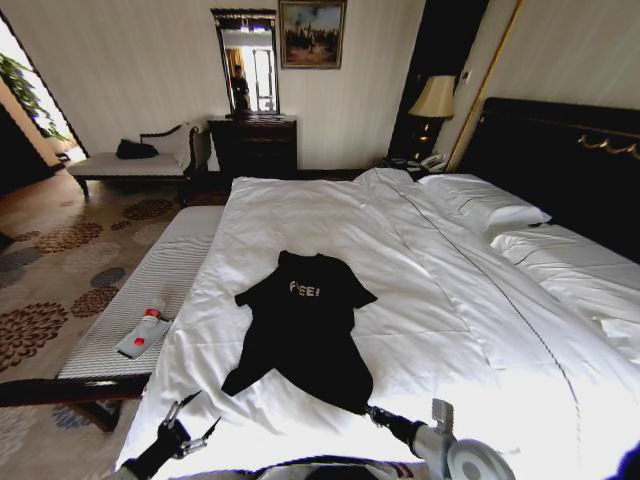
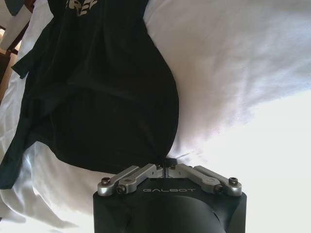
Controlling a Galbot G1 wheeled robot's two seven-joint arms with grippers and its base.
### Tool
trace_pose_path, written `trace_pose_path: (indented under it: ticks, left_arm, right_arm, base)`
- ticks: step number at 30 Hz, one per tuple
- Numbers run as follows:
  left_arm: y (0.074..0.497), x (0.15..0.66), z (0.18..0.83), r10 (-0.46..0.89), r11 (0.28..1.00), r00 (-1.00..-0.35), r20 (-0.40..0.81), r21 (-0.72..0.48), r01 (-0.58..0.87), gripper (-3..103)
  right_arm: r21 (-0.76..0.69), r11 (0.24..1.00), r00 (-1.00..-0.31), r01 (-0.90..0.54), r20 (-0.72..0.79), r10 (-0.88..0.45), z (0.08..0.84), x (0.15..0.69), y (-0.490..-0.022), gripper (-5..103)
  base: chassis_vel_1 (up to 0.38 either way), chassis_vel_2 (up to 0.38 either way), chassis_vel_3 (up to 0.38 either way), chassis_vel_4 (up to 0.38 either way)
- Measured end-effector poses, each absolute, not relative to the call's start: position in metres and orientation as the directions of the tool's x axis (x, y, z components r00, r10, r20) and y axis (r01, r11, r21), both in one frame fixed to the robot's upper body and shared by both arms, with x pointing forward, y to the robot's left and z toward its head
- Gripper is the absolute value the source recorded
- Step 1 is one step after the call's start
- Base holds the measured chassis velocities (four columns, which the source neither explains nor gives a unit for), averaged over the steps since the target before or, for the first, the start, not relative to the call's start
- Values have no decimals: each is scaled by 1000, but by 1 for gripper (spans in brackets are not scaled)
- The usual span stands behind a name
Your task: Fold the clothes on the bed.
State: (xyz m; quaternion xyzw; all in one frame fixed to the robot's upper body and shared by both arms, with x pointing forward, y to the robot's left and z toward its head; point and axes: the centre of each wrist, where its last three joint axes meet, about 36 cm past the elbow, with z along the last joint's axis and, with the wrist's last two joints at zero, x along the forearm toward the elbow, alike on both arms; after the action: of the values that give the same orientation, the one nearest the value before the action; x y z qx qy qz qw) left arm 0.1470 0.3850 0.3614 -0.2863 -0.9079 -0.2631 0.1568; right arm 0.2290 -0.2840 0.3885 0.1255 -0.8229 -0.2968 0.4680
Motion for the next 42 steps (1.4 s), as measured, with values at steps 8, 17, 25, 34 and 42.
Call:
trace_pose_path:
  ticks: [8, 17, 25, 34, 42]
  left_arm:
    - [377, 159, 343, 434, 705, -807, 400, 407, 581, 81]
    - [359, 176, 318, 432, 718, -819, 377, 406, 565, 79]
    - [348, 183, 307, 432, 732, -824, 368, 391, 558, 76]
    - [348, 187, 303, 408, 752, -837, 365, 385, 535, 70]
    - [346, 190, 298, 389, 768, -847, 363, 379, 516, 45]
  right_arm:
    - [604, 794, -532, 71, 696, -482, 389, 229, -286, 0]
    - [602, 795, -535, 73, 696, -478, 390, 228, -287, 0]
    - [600, 797, -538, 74, 696, -474, 389, 228, -287, 0]
    - [599, 797, -538, 74, 697, -474, 388, 227, -287, 0]
    - [599, 798, -540, 74, 697, -473, 388, 227, -287, 0]
  base:
    - [0, 0, 0, 0]
    - [0, 0, 0, 0]
    - [0, 0, 0, 0]
    - [0, 0, 0, 0]
    - [0, 0, 0, 0]
